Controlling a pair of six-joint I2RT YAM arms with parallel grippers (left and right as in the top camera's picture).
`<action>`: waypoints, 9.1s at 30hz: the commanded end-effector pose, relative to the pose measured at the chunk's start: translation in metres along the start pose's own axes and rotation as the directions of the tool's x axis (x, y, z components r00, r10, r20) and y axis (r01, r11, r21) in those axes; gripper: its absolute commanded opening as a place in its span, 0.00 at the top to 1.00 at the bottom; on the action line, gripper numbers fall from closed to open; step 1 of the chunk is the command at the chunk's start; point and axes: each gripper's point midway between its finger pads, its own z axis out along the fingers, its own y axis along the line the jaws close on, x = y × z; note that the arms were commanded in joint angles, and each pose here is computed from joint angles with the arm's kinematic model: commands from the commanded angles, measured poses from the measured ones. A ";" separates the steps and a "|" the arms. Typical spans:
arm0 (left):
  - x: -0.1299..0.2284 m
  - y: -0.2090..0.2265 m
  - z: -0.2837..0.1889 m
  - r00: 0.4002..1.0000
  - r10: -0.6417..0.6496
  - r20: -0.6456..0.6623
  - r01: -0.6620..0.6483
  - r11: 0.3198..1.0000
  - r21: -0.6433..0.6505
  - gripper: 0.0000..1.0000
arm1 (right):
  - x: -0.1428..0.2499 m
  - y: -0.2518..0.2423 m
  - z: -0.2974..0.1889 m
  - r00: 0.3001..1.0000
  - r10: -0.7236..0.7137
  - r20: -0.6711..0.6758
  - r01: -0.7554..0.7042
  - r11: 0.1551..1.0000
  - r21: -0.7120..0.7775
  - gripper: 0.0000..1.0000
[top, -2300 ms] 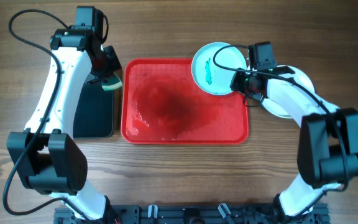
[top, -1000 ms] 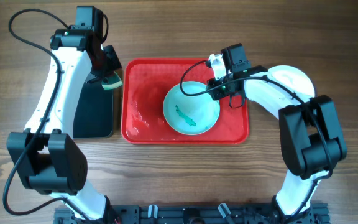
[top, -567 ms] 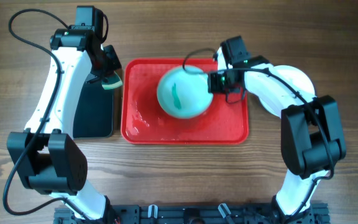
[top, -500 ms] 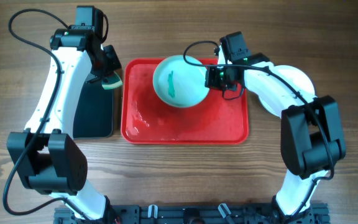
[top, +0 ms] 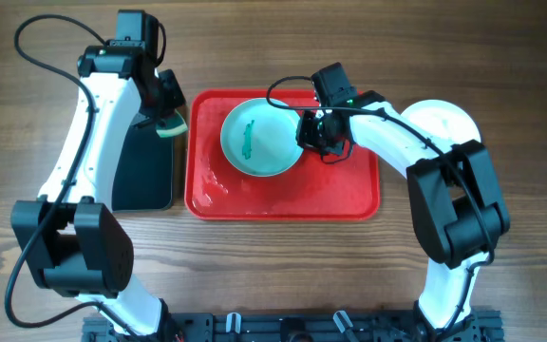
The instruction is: Clean dirty plates on tray and stack at the side
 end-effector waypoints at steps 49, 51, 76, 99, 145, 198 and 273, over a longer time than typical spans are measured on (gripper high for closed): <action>0.159 -0.154 0.104 0.642 0.741 -0.198 -0.493 0.597 0.633 0.96 | 0.028 0.001 0.017 0.987 -0.071 -0.144 0.064 0.996 -0.055 0.96; 0.149 -0.142 0.115 0.672 0.702 -0.236 -0.513 0.671 0.536 0.96 | 0.029 0.001 0.017 0.987 -0.071 -0.146 0.064 0.996 -0.057 0.96; 0.068 -0.152 0.144 0.878 0.478 -0.031 -0.459 0.858 0.232 0.96 | 0.027 0.002 0.017 0.987 -0.074 -0.140 0.066 0.996 -0.061 0.96; 0.092 -0.169 0.136 0.915 0.380 -0.136 -0.313 0.881 0.355 0.96 | 0.042 0.011 0.014 0.967 -0.154 -0.204 0.125 0.981 -0.145 0.96; 0.000 -0.042 0.102 0.980 0.196 -0.018 -0.197 0.970 -0.142 0.96 | 0.031 0.021 0.026 0.986 -0.104 -0.131 0.089 0.989 -0.115 0.96; -0.010 -0.011 -0.007 0.963 0.088 -0.253 -0.077 0.996 0.052 0.96 | -0.018 -0.216 -0.335 0.740 -0.065 0.669 -0.534 0.547 0.644 0.96; -0.018 0.019 -0.006 0.974 0.072 -0.214 -0.099 0.988 -0.116 0.96 | -0.038 -0.288 -0.155 0.811 0.345 0.473 -0.474 0.861 0.184 0.34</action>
